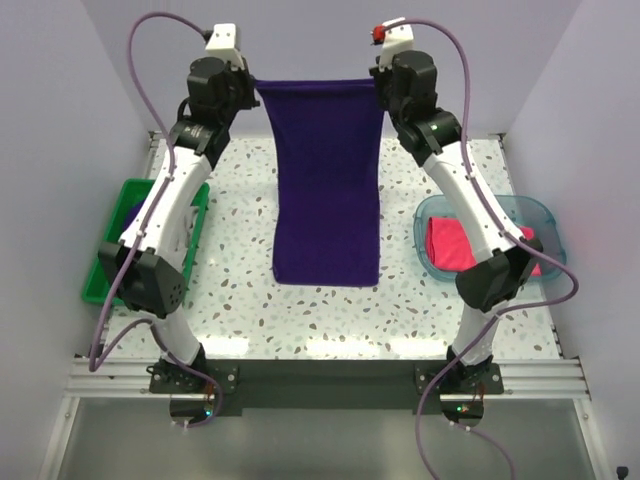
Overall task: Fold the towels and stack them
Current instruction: Fold the towel
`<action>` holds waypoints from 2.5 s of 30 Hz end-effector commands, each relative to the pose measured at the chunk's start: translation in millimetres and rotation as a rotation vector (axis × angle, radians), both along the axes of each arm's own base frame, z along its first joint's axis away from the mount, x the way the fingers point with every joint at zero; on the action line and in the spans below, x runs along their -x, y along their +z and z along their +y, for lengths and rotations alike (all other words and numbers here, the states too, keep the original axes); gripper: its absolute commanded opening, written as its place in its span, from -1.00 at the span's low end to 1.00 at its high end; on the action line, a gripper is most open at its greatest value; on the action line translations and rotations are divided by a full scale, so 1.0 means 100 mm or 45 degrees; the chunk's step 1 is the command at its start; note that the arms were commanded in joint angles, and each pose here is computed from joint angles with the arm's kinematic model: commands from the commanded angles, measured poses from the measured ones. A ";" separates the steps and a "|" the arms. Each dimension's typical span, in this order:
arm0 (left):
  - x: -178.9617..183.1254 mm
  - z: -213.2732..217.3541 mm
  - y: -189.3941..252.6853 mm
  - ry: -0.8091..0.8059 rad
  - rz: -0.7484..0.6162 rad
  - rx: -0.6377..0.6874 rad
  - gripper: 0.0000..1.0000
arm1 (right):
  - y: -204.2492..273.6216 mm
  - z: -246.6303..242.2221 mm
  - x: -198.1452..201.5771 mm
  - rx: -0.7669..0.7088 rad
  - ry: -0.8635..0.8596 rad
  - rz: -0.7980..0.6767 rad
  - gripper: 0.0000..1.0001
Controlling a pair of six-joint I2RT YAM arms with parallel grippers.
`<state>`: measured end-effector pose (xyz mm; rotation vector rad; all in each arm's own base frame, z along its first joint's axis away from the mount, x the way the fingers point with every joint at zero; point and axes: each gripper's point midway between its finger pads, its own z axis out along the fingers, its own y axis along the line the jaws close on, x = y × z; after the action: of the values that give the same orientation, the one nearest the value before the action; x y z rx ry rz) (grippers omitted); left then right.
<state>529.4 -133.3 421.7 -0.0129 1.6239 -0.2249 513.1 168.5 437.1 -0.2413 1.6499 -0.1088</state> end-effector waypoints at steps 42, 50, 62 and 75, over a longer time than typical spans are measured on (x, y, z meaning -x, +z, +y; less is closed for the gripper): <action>1.80 -0.07 -2.64 -0.269 1.026 0.289 -1.00 | -2.76 -0.11 1.65 -0.311 -0.004 1.205 -1.00; 2.36 -0.15 -3.23 -0.338 1.164 0.329 -1.00 | -3.44 -0.06 2.18 -0.358 -0.001 1.384 -1.00; 2.77 -0.36 -3.90 -0.354 1.325 0.250 -1.00 | -4.05 -0.14 2.35 -0.347 -0.093 1.502 -1.00; 2.36 -0.28 -3.02 -0.256 1.116 0.195 -1.00 | -3.09 -0.29 2.05 -0.232 -0.085 1.268 -1.00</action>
<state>270.0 -166.5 66.9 -0.0692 2.6073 -0.6001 294.5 154.5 72.9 -0.0680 2.7654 0.2171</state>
